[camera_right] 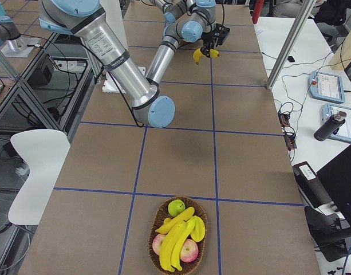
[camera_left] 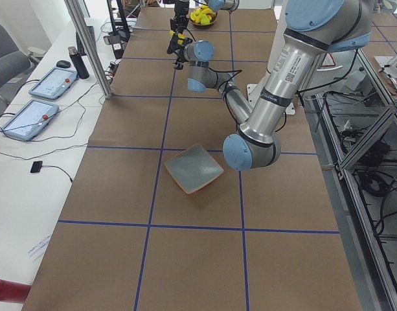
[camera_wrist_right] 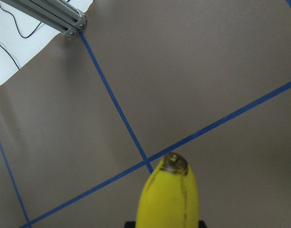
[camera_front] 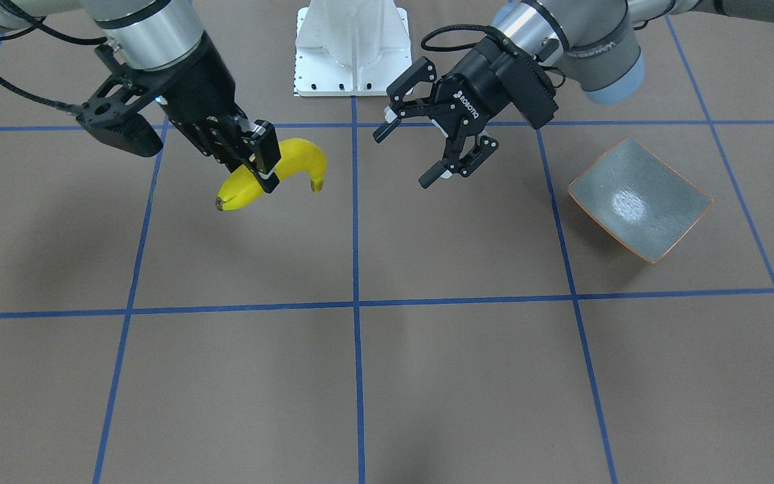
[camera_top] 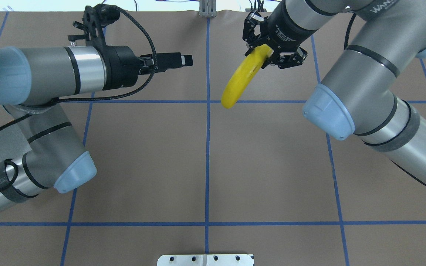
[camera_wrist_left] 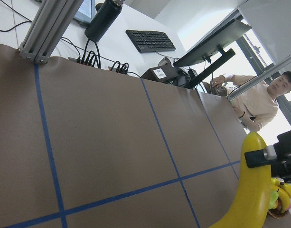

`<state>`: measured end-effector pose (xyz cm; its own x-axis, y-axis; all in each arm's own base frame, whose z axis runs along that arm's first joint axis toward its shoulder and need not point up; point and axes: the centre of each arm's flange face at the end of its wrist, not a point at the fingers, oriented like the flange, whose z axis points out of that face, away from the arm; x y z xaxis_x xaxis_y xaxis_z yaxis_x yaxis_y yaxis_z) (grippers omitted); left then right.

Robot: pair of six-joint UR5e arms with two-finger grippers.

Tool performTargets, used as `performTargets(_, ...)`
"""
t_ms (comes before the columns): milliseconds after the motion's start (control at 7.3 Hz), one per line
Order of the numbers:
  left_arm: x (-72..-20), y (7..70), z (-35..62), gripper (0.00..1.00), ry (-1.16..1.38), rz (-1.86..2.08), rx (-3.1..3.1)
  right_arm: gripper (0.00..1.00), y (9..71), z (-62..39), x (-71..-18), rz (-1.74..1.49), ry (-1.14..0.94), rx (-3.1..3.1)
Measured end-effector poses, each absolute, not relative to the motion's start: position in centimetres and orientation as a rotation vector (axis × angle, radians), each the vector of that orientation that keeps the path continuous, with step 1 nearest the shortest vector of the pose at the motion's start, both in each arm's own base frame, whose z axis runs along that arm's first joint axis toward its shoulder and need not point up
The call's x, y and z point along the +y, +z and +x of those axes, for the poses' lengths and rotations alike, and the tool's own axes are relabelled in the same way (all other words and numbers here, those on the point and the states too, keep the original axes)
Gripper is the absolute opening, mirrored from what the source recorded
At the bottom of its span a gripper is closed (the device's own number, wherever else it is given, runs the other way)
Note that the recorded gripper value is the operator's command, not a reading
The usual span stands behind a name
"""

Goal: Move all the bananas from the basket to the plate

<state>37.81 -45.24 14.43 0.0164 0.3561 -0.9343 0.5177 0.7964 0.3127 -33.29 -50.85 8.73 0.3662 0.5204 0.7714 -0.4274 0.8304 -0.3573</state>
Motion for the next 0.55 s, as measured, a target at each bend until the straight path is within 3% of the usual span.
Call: performTargets(548, -43.2, 14.0, 40.1, 0.98, -0.15, 0.736, 1.599, 0.0, 5.1, -36.3, -50.3, -0.131, 0.621, -0.956)
